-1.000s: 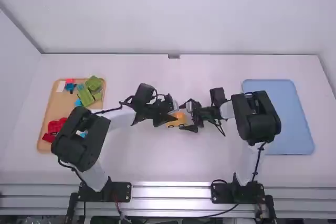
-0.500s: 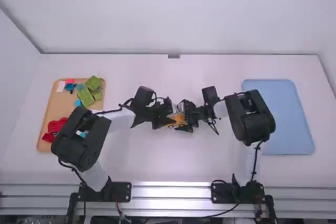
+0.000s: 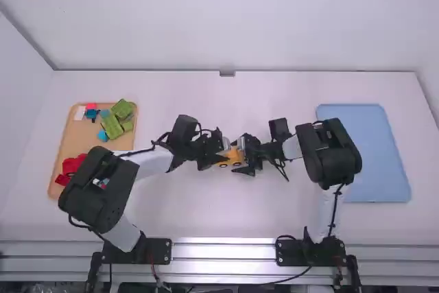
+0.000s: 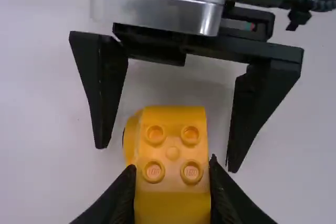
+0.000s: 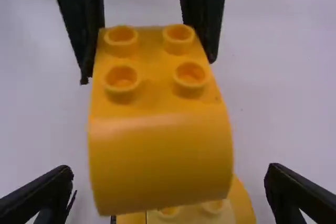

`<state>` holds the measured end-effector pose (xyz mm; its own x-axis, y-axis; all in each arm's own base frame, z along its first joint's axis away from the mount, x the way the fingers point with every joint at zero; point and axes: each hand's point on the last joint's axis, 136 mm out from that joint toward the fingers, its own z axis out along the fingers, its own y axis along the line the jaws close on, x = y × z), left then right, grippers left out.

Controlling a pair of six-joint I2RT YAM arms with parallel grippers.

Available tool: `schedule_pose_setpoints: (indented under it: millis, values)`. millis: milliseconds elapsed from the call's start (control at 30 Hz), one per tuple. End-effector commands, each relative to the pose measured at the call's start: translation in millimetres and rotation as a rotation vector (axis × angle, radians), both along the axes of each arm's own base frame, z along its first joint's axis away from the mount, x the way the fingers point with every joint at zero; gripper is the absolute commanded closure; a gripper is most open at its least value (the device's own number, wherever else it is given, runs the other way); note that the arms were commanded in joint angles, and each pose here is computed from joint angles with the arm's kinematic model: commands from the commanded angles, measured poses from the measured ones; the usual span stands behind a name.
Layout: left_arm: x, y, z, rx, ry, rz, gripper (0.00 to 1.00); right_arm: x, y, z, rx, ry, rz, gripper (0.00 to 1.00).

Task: Assemble lego blocks to make yellow taxi

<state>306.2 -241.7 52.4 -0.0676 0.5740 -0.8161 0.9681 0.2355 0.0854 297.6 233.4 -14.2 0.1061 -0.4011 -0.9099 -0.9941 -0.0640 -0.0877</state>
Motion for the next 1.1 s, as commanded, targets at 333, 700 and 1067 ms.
schedule_pose_setpoints:
  millis: [333, 700, 1067]
  values:
    - [-3.2, 9.0, 4.6, -0.035, -0.046, 0.008, 0.98, 11.2, 4.0, -8.5, 0.131, 0.094, 0.014, 0.02]
    - [4.3, 7.1, -1.8, -0.079, -0.057, -0.009, 0.98, 11.8, 15.7, -13.1, 0.087, 0.073, 0.027, 0.21]
    - [4.6, 8.4, -8.6, -0.053, -0.052, 0.001, 0.98, 7.7, 17.7, -14.4, 0.080, 0.106, 0.029, 0.45]
